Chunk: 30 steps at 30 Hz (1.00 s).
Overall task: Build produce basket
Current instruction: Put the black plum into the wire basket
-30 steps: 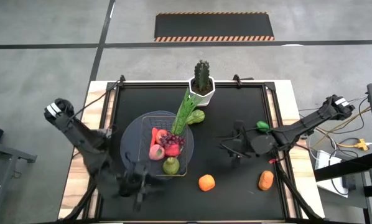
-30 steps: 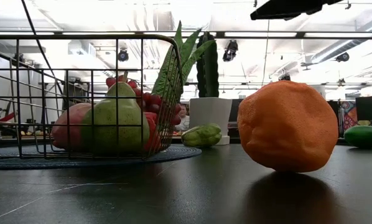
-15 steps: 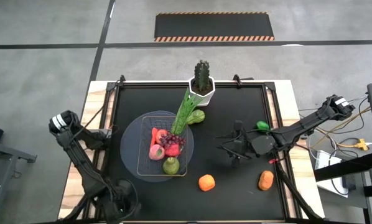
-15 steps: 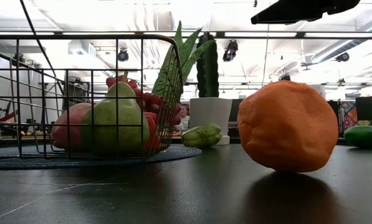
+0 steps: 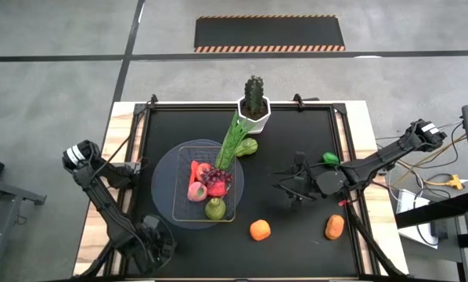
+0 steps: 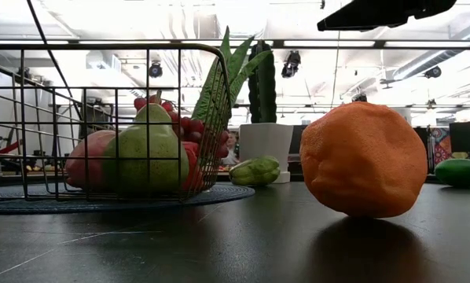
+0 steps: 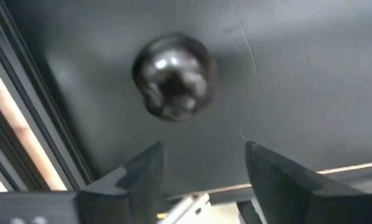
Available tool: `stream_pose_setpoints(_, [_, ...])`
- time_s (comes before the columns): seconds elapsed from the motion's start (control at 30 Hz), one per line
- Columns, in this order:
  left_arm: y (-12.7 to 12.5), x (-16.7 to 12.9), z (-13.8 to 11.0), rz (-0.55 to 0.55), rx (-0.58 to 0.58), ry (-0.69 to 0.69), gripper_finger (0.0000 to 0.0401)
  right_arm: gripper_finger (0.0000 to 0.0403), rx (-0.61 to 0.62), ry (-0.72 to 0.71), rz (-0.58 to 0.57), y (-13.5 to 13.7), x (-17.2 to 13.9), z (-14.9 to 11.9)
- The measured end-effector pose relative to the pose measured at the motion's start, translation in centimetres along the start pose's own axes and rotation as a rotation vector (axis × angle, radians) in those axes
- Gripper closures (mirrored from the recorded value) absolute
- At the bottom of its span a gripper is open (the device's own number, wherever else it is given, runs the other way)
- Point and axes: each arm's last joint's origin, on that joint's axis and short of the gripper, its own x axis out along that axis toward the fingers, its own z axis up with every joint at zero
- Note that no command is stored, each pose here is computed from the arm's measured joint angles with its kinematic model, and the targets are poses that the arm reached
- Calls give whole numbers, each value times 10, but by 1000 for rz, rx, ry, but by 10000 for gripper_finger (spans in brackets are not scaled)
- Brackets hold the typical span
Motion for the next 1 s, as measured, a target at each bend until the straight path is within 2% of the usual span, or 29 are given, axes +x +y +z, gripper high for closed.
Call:
stream_pose_setpoints(0.23, [6, 12, 7, 65, 5, -74, 100, 245, 1, 0, 0, 0, 0, 0])
stream_pose_setpoints(0.4, [11, 25, 13, 86, 7, -101, 67, 244, -1, 4, 0, 0, 0, 0])
stream_pose_setpoints(0.77, [10, 45, 15, 45, 37, -94, 69, 247, 1, 4, 0, 0, 0, 0])
stream_pose_setpoints(1.0, [9, 49, 14, 49, 55, -98, 139, 248, 2, 4, -1, 0, 0, -1])
